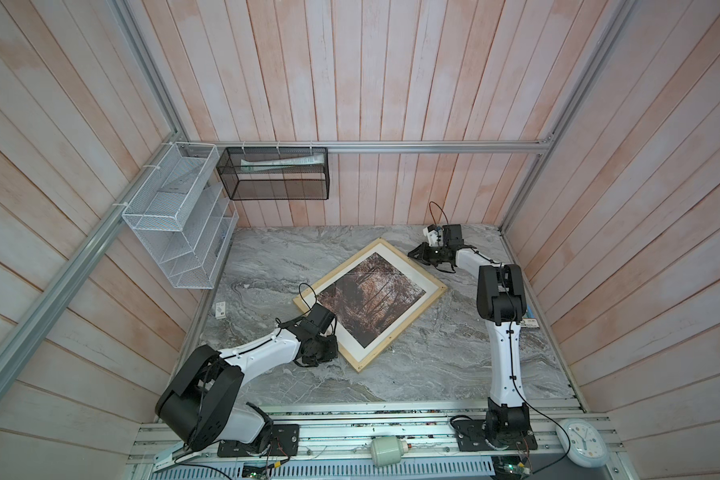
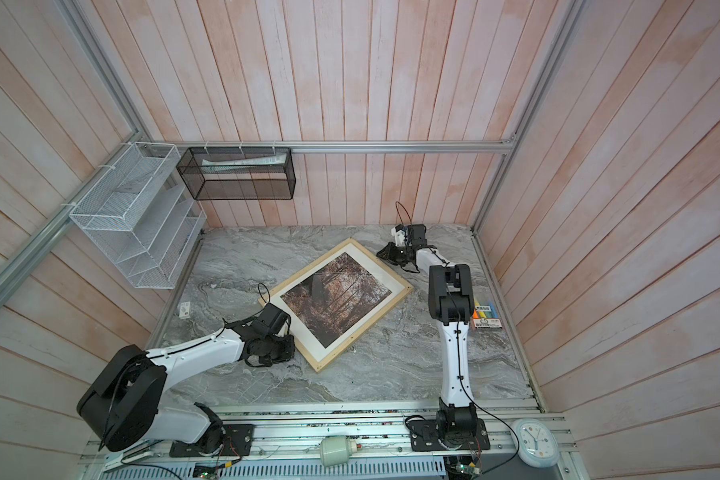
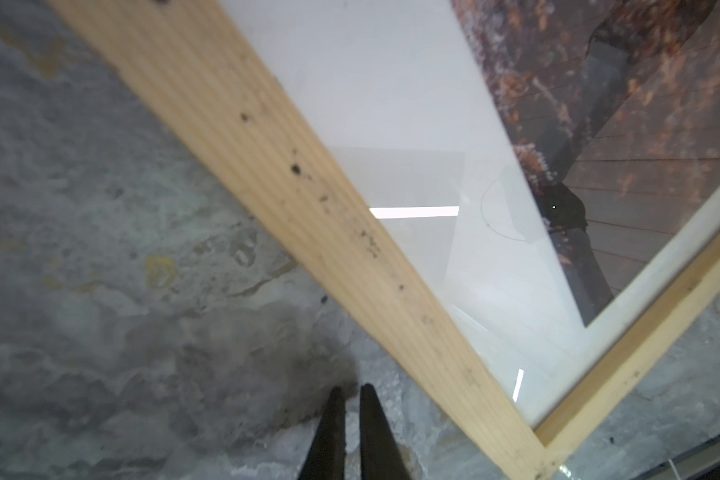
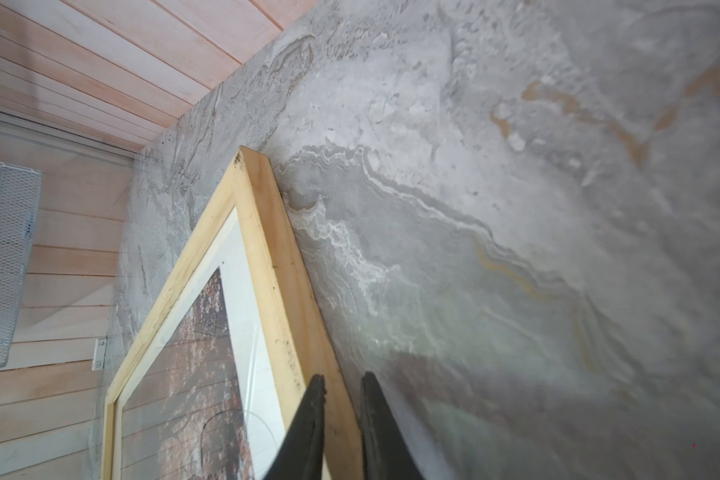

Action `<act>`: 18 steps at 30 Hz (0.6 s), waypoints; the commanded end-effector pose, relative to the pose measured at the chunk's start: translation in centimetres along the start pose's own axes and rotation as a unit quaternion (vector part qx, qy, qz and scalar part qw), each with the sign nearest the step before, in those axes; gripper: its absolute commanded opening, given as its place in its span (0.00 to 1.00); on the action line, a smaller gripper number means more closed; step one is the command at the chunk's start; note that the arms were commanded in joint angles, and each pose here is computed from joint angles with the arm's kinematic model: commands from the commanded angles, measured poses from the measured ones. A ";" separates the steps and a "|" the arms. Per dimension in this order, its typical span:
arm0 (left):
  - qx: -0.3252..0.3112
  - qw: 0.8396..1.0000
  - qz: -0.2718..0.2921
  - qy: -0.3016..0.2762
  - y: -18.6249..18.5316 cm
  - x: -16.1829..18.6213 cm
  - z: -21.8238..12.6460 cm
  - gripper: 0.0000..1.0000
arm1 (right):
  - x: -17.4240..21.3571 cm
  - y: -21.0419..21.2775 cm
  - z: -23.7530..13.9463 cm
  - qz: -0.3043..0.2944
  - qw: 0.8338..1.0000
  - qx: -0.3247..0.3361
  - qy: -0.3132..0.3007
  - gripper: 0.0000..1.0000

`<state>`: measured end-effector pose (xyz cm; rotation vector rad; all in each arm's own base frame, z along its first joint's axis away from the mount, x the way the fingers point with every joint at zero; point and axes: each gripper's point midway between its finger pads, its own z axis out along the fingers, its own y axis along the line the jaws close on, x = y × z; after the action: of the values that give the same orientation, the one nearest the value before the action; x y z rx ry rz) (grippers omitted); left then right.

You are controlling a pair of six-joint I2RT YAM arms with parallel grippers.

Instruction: Put the photo into the frame

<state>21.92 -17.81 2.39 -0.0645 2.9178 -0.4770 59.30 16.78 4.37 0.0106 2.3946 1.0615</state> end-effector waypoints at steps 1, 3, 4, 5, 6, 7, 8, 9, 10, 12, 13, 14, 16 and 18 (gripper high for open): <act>0.001 1.000 0.010 -0.010 -0.9 -1.0 -2.1 0.12 | -1.6 -1.1 -3.5 0.020 1.000 0.012 -0.010 0.20; 0.008 1.000 0.021 -0.020 -1.7 -2.1 -3.0 0.12 | -1.9 -1.2 -5.4 0.014 0.999 0.023 -0.024 0.20; 0.011 0.999 0.027 -0.028 -2.2 -2.8 -3.5 0.12 | -1.8 -1.3 -6.5 0.012 0.999 0.030 -0.032 0.20; 0.015 0.999 0.032 -0.037 -2.5 -3.6 -3.9 0.12 | -1.6 -1.3 -7.4 0.012 0.999 0.034 -0.037 0.20; 0.019 0.998 0.038 -0.049 -2.9 -4.7 -4.4 0.12 | -1.1 -1.3 -8.3 0.011 0.998 0.036 -0.041 0.20; 0.022 0.997 0.040 -0.061 -3.1 -5.8 -4.8 0.12 | -0.7 -1.3 -9.1 0.011 0.998 0.039 -0.045 0.20; 0.027 0.996 0.040 -0.072 -3.3 -6.9 -5.1 0.12 | -0.1 -1.3 -9.8 0.011 0.998 0.043 -0.046 0.20; 0.035 0.995 0.044 -0.085 -3.7 -8.0 -5.5 0.12 | 0.4 -1.3 -10.5 0.010 0.997 0.050 -0.050 0.21; 0.041 0.993 0.049 -0.104 -4.1 -9.2 -5.8 0.12 | 1.2 -1.3 -11.3 0.010 0.997 0.058 -0.051 0.21; 0.052 0.989 0.049 -0.131 -4.5 -11.4 -6.0 0.12 | 2.6 -0.9 -12.4 0.010 0.996 0.066 -0.054 0.22; 0.058 0.987 0.049 -0.143 -4.5 -12.6 -6.0 0.12 | 3.5 -0.8 -13.0 0.012 0.996 0.069 -0.057 0.22; 0.059 0.985 0.047 -0.155 -4.4 -13.7 -6.1 0.12 | 4.2 -0.6 -13.4 0.013 0.996 0.068 -0.060 0.22; 0.065 0.980 0.053 -0.182 -4.2 -16.3 -6.2 0.12 | 6.2 -0.2 -14.3 0.022 0.995 0.065 -0.066 0.23; 0.065 0.975 0.057 -0.205 -3.6 -18.6 -5.8 0.12 | 8.0 0.2 -14.9 0.033 0.995 0.058 -0.074 0.24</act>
<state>35.69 -18.14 11.18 -0.0402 2.5769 -0.5551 46.70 8.33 9.39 0.1801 2.3652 0.9228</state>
